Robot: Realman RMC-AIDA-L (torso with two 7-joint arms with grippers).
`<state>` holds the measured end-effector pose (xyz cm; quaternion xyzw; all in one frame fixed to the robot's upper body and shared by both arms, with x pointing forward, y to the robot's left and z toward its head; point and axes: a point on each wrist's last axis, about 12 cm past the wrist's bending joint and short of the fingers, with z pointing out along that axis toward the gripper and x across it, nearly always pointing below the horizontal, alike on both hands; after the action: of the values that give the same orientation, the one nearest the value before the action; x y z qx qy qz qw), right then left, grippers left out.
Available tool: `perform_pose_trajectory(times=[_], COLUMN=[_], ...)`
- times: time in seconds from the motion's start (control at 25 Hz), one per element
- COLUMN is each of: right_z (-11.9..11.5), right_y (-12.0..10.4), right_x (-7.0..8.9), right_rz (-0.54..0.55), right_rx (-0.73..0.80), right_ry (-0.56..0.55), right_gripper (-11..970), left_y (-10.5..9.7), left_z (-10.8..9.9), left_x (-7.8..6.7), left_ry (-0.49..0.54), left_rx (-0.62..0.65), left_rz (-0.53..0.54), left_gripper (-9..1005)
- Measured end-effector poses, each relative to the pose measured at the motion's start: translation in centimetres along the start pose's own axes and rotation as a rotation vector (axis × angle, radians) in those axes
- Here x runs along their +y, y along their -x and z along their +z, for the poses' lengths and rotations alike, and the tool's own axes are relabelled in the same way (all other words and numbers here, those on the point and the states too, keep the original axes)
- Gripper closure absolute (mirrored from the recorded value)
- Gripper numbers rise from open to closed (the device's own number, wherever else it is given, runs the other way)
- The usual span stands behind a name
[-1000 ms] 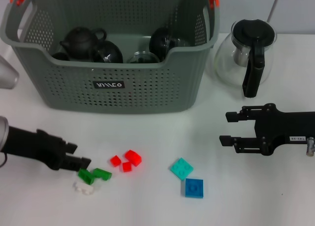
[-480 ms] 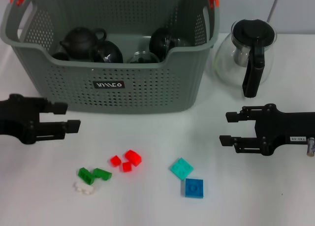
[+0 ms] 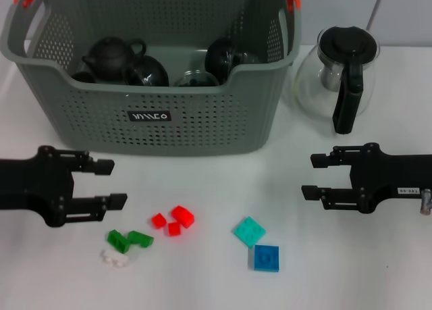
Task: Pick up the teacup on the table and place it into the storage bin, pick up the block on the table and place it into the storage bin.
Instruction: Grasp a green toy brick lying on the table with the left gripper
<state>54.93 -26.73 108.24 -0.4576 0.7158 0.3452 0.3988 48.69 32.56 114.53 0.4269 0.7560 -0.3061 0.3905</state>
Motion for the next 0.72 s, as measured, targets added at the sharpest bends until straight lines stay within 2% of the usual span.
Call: perform_pose_trajectory(times=[0.44, 0.72], right_z=[0.0, 0.0], right_y=[-0.1, -0.2], right_x=[0.0, 0.1], right_rz=[0.0, 0.002], right_rx=[0.003, 0.005], right_ry=[0.0, 0.0], right_gripper=[276, 276], left_y=[-2.9, -4.1], left_z=[2.9, 4.4], left_x=[0.3, 1.0], left_ry=[-0.049, -0.002], left_rx=[0.114, 0.163], left_rz=[0.012, 0.007], left_gripper=[380, 382])
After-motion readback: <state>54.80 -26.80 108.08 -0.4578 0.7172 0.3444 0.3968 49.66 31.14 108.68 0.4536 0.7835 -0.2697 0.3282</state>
